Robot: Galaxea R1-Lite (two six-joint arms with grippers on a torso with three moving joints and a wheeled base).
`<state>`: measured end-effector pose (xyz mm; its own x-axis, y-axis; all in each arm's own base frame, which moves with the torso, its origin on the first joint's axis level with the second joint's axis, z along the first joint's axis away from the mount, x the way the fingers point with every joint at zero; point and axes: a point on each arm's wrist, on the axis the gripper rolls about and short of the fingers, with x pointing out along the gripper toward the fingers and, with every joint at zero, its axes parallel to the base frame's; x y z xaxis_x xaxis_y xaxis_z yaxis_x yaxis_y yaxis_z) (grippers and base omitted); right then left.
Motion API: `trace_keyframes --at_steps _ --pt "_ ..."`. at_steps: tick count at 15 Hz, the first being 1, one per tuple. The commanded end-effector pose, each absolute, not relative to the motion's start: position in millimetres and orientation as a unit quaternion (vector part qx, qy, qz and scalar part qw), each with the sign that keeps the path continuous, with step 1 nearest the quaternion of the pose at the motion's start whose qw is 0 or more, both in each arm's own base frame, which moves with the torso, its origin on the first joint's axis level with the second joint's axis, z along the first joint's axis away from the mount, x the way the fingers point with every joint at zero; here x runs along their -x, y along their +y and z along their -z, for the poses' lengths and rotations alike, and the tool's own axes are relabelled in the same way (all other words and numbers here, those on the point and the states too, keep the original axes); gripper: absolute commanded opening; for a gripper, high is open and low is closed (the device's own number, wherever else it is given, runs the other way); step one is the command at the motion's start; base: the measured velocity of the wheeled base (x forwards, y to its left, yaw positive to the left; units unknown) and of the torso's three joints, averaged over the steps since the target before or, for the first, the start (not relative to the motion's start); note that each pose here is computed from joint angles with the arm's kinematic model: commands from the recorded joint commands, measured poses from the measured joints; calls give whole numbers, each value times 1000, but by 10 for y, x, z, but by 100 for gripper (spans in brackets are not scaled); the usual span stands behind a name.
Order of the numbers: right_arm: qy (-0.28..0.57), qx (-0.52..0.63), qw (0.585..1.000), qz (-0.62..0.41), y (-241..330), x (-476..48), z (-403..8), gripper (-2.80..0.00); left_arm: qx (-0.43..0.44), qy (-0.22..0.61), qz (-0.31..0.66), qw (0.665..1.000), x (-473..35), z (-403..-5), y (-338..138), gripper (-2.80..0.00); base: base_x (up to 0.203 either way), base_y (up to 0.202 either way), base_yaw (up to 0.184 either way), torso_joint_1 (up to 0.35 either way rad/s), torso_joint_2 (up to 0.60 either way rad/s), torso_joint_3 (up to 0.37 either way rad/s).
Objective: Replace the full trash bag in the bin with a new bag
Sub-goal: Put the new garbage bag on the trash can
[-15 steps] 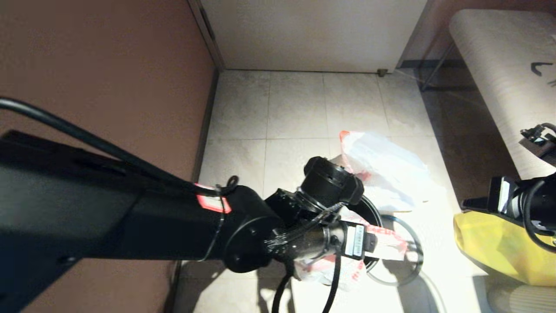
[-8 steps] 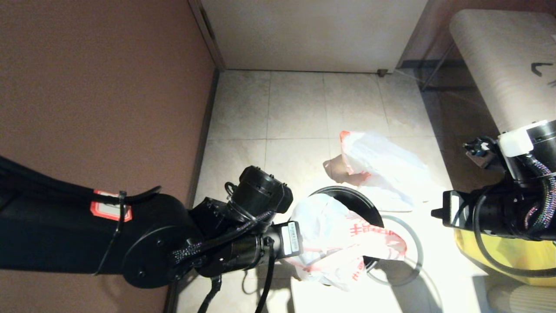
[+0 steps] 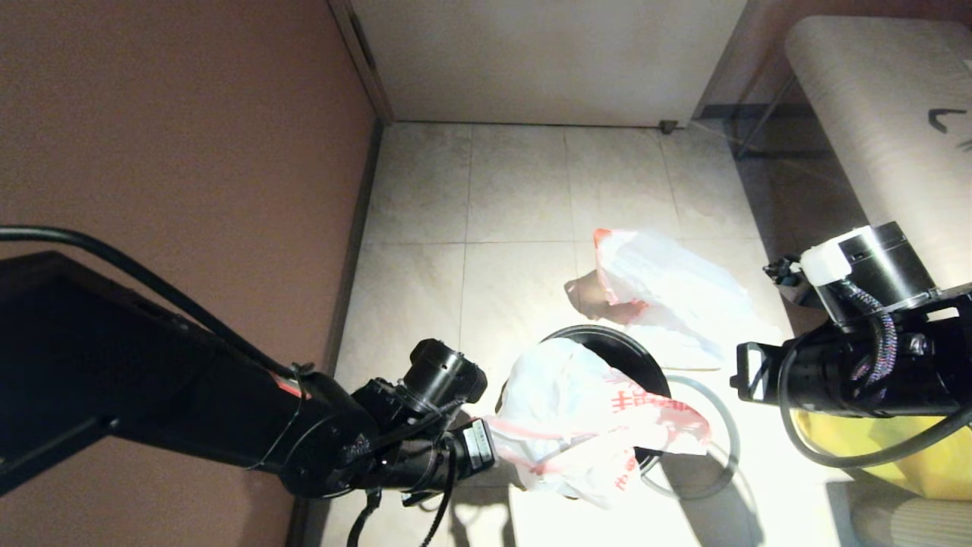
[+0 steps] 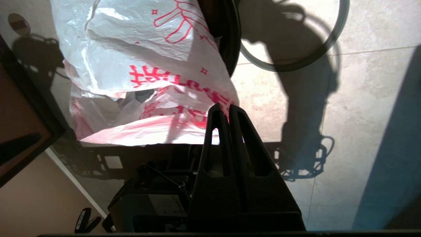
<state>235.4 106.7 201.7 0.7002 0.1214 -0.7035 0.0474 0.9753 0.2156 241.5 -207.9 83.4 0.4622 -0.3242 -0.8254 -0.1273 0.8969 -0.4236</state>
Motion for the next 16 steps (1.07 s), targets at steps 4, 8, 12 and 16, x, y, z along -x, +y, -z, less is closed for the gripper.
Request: trace_keyframes --at_steps 4,8,12,16 --pt "388 -109 915 -20 1084 -2383 -2001 -280 257 533 60 804 -2631 -739 -2059 0 0 0 0 0 0 0" --pt "373 -116 920 -24 1097 -2420 -2106 -280 267 544 57 793 -2924 -474 -2186 0 0 0 0 0 0 0" --pt "354 -122 927 -32 1137 -2485 -2237 -280 278 538 73 793 -3001 -486 -2406 0 0 0 0 0 0 0" --pt "352 -120 928 -32 1137 -2487 -2246 -280 264 565 51 780 -2987 -466 -2487 0 0 0 0 0 0 0"
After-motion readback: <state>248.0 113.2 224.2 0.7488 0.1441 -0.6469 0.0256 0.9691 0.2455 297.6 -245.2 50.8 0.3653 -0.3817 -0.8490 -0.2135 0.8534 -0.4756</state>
